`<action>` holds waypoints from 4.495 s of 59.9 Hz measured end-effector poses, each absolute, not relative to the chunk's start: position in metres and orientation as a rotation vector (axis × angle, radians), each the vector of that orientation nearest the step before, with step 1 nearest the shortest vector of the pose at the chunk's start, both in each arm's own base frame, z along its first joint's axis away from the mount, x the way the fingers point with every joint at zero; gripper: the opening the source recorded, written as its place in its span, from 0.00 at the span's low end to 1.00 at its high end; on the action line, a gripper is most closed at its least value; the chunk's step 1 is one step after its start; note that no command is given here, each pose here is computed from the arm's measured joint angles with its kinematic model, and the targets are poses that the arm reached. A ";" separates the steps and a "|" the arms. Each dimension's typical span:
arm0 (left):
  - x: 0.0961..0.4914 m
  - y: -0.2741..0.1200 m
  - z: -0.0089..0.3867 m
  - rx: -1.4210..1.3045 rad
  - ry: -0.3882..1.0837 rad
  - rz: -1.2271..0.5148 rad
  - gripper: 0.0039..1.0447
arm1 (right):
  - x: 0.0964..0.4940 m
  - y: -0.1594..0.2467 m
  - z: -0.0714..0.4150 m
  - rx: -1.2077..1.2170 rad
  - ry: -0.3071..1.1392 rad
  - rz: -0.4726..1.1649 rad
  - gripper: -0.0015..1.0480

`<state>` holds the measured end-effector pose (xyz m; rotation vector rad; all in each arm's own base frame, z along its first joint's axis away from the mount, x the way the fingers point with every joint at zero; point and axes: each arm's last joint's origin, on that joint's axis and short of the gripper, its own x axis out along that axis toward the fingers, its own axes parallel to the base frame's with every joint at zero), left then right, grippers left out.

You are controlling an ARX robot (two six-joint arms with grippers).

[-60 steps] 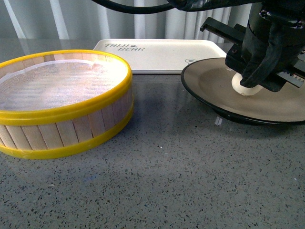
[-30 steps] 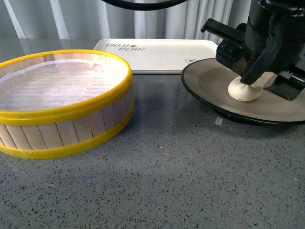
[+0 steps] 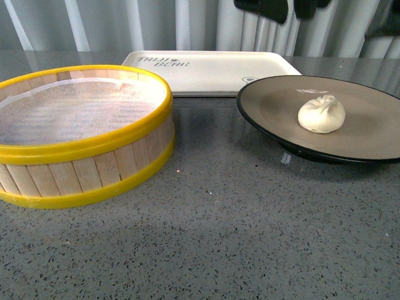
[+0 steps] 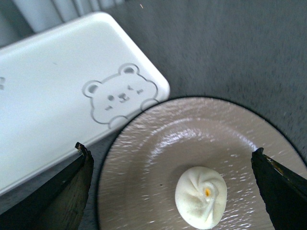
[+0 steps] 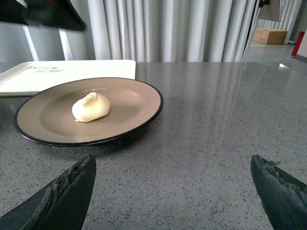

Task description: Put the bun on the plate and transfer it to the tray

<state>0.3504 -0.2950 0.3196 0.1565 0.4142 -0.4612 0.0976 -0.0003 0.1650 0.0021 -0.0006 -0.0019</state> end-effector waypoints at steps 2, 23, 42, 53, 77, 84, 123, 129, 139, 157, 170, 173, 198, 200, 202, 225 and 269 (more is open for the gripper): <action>0.343 -0.282 0.333 0.119 0.372 -0.436 0.94 | 0.098 0.000 0.165 0.002 -0.001 -0.002 0.92; 0.236 -0.125 0.355 0.082 0.246 -0.232 0.94 | 0.098 0.000 0.165 0.002 -0.001 -0.002 0.92; 0.184 -0.040 0.282 -0.014 -0.023 0.009 0.45 | 0.098 0.000 0.165 0.002 -0.001 -0.002 0.92; 0.168 -0.028 0.242 -0.005 0.015 -0.015 0.14 | 0.098 0.000 0.165 0.002 -0.001 -0.003 0.92; 0.138 -0.003 0.198 -0.005 0.003 -0.014 0.04 | 0.098 0.000 0.165 0.002 -0.001 -0.002 0.92; 0.133 0.000 0.193 -0.005 -0.001 0.005 0.04 | 0.098 0.000 0.165 0.002 -0.001 -0.002 0.92; 0.115 0.000 0.175 -0.005 -0.017 0.001 0.04 | 0.098 0.000 0.165 0.002 -0.001 -0.002 0.92; 0.113 0.000 0.176 -0.005 -0.031 0.001 0.04 | 0.098 0.000 0.165 0.002 -0.001 -0.002 0.92; 0.109 0.000 0.175 -0.005 -0.030 0.001 0.04 | 0.098 0.000 0.165 0.002 -0.001 -0.002 0.92; 0.096 0.000 0.173 -0.005 -0.027 -0.002 0.04 | 0.098 0.000 0.165 0.002 -0.001 -0.002 0.92; 0.096 0.000 0.172 -0.005 -0.023 -0.001 0.12 | 0.098 0.000 0.165 0.002 -0.001 -0.002 0.92; 0.096 0.000 0.172 -0.005 -0.023 -0.002 0.20 | 0.098 0.000 0.165 0.002 -0.001 -0.002 0.92; 0.096 0.000 0.172 -0.005 -0.023 -0.001 0.90 | 0.101 0.002 0.178 -0.202 -0.101 -0.146 0.92; 0.096 0.000 0.172 -0.005 -0.023 -0.001 0.95 | 0.105 0.002 0.185 -0.279 -0.137 -0.165 0.92; 0.096 0.000 0.172 -0.004 -0.023 -0.001 0.95 | 0.108 0.002 0.190 -0.330 -0.156 -0.173 0.92; 0.096 0.000 0.172 -0.005 -0.023 -0.001 0.94 | 0.211 -0.065 0.230 0.114 0.105 -0.224 0.92; 0.096 0.000 0.172 -0.005 -0.023 -0.002 0.94 | 0.296 -0.031 0.197 1.170 0.576 -0.034 0.92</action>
